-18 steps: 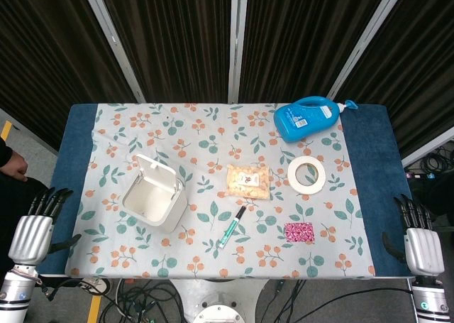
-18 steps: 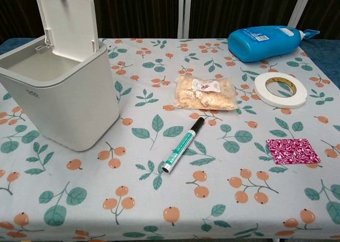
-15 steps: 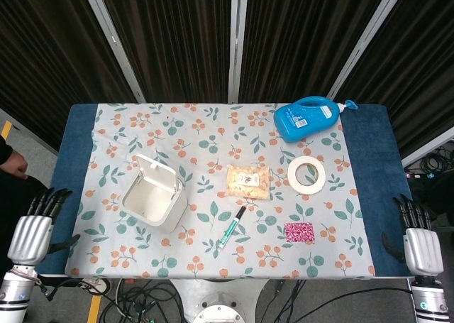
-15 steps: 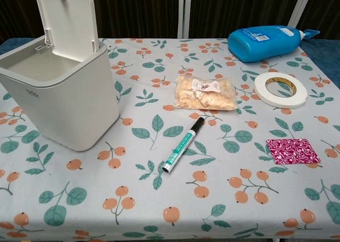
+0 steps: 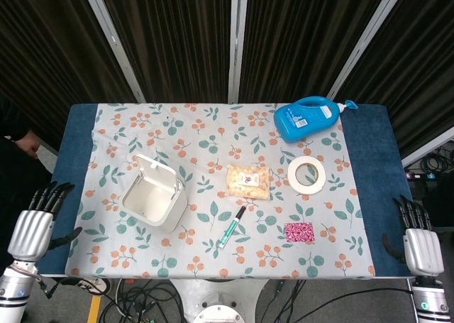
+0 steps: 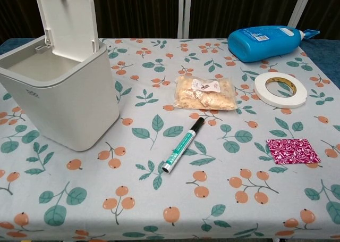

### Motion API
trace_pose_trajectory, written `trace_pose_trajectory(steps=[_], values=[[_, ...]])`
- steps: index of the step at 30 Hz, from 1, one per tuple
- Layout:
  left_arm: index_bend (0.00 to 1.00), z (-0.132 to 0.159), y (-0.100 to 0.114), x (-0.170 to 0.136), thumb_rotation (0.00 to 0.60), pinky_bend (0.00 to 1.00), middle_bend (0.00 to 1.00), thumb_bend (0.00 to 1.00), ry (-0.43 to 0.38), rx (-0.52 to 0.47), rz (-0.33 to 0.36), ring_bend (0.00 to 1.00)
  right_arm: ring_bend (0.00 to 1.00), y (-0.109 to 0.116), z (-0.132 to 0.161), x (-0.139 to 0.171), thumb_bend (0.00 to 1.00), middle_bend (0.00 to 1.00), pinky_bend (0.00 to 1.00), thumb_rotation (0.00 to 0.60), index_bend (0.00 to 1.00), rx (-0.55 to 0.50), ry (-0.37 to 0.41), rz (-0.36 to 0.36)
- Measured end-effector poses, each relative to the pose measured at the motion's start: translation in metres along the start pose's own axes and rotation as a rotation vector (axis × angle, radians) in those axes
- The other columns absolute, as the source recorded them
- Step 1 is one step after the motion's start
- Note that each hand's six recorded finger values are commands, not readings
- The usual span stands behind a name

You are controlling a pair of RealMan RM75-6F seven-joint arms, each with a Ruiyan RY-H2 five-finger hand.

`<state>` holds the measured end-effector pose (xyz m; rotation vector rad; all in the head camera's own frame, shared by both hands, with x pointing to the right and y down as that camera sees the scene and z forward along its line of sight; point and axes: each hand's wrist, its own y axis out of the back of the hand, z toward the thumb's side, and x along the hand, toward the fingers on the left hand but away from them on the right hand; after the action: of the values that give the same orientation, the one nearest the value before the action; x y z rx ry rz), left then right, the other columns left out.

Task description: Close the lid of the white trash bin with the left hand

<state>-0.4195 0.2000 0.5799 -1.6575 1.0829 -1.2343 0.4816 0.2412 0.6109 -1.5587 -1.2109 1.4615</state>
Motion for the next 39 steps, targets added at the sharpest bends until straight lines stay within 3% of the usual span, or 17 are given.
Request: trace_pose_trajectory(steps=[5, 14, 18, 21, 27, 39], values=[[0.1, 0.023, 0.018, 0.027, 0.6, 0.09, 0.13, 0.57, -0.106, -0.039, 0.011, 0.05, 0.0, 0.002, -0.004, 0.0, 0.32, 0.0, 0.0, 0.6, 0.0, -0.001, -0.008, -0.006], [0.09, 0.102, 0.037, 0.091, 0.6, 0.09, 0.13, 0.65, -0.392, -0.119, -0.027, 0.05, 0.0, -0.006, -0.001, -0.002, 0.32, 0.0, 0.0, 0.6, 0.0, 0.0, -0.006, 0.015], [0.09, 0.13, 0.033, 0.113, 0.6, 0.09, 0.13, 0.74, -0.473, -0.151, -0.089, 0.05, 0.0, -0.006, -0.002, -0.002, 0.32, 0.0, 0.0, 0.6, 0.0, 0.001, -0.01, 0.015], [0.09, 0.146, 0.027, 0.125, 0.6, 0.09, 0.13, 0.76, -0.511, -0.163, -0.152, 0.05, 0.0, -0.006, -0.004, -0.002, 0.32, 0.0, 0.0, 0.6, 0.0, 0.001, -0.016, 0.015], [0.1, 0.165, 0.017, 0.144, 0.6, 0.09, 0.14, 0.76, -0.542, -0.128, -0.241, 0.05, 0.0, -0.006, -0.006, -0.002, 0.32, 0.0, 0.0, 0.6, 0.0, 0.0, -0.023, 0.015], [0.15, 0.16, 0.019, 0.148, 0.6, 0.09, 0.27, 0.76, -0.49, 0.01, -0.254, 0.06, 0.0, -0.008, -0.009, -0.002, 0.32, 0.0, 0.0, 0.6, 0.0, -0.006, -0.025, 0.021]])
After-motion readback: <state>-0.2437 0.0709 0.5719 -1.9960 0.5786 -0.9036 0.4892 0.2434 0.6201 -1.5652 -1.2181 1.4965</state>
